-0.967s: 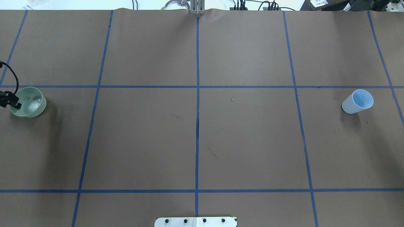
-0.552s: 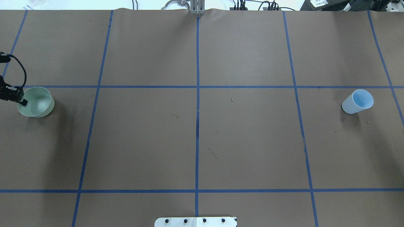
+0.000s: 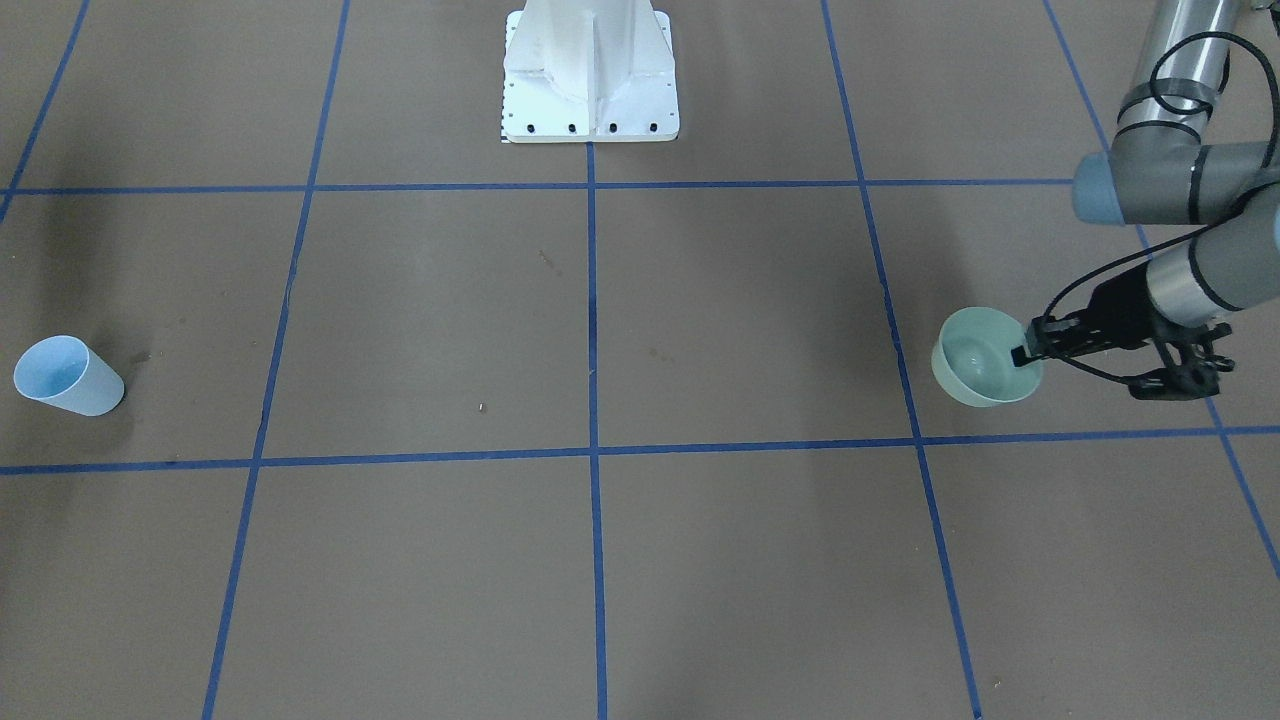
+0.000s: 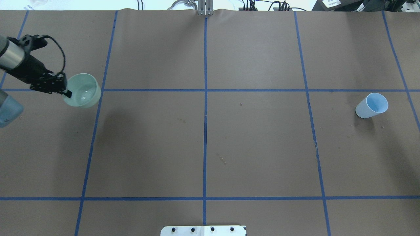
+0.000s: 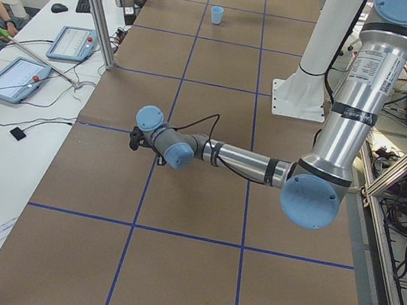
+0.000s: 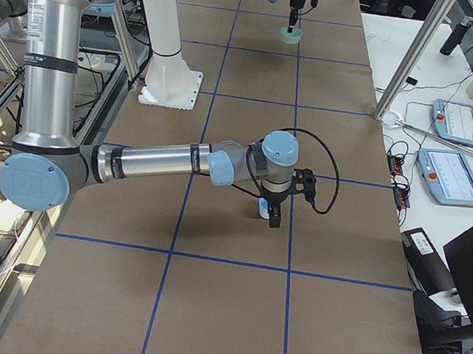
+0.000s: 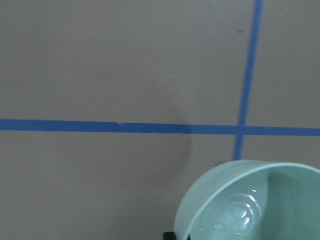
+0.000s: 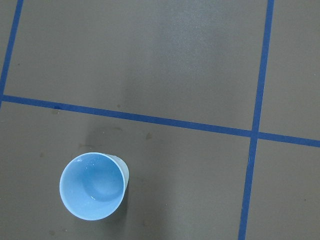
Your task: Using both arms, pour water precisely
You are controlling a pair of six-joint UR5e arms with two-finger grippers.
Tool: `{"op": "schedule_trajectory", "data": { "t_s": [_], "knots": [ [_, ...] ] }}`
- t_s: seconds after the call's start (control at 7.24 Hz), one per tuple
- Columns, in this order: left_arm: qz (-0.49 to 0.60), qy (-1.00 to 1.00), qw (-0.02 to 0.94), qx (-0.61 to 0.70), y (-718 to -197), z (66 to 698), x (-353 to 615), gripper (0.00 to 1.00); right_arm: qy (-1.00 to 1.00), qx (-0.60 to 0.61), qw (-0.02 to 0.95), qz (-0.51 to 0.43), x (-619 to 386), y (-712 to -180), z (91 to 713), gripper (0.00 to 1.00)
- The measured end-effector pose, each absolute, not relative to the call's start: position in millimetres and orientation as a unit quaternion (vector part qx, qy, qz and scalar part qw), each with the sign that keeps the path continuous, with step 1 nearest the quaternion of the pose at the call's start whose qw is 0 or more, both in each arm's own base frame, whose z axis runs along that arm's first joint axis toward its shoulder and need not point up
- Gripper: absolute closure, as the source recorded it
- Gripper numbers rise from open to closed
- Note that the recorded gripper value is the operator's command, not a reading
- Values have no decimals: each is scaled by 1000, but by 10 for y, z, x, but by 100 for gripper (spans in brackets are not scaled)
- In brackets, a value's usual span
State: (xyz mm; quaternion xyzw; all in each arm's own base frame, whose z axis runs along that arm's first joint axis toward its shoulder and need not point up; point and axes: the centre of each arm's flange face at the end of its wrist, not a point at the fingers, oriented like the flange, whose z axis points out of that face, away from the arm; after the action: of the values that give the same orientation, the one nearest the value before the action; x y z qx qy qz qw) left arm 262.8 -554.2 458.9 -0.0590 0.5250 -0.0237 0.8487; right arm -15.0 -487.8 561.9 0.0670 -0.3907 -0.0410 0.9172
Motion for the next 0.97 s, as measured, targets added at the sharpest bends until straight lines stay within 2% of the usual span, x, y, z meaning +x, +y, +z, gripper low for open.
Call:
{"op": "schedule_trajectory", "data": {
  "t_s": [0.69, 0.97],
  "knots": [
    [-55, 506, 858, -72, -5008, 2642, 4962, 100, -387, 60, 919, -36, -141, -4854, 5704, 0],
    [-49, 494, 865, -70, -4916, 2331, 5395, 100, -385, 57, 921, -35, -134, -4832, 5737, 0]
  ]
}}
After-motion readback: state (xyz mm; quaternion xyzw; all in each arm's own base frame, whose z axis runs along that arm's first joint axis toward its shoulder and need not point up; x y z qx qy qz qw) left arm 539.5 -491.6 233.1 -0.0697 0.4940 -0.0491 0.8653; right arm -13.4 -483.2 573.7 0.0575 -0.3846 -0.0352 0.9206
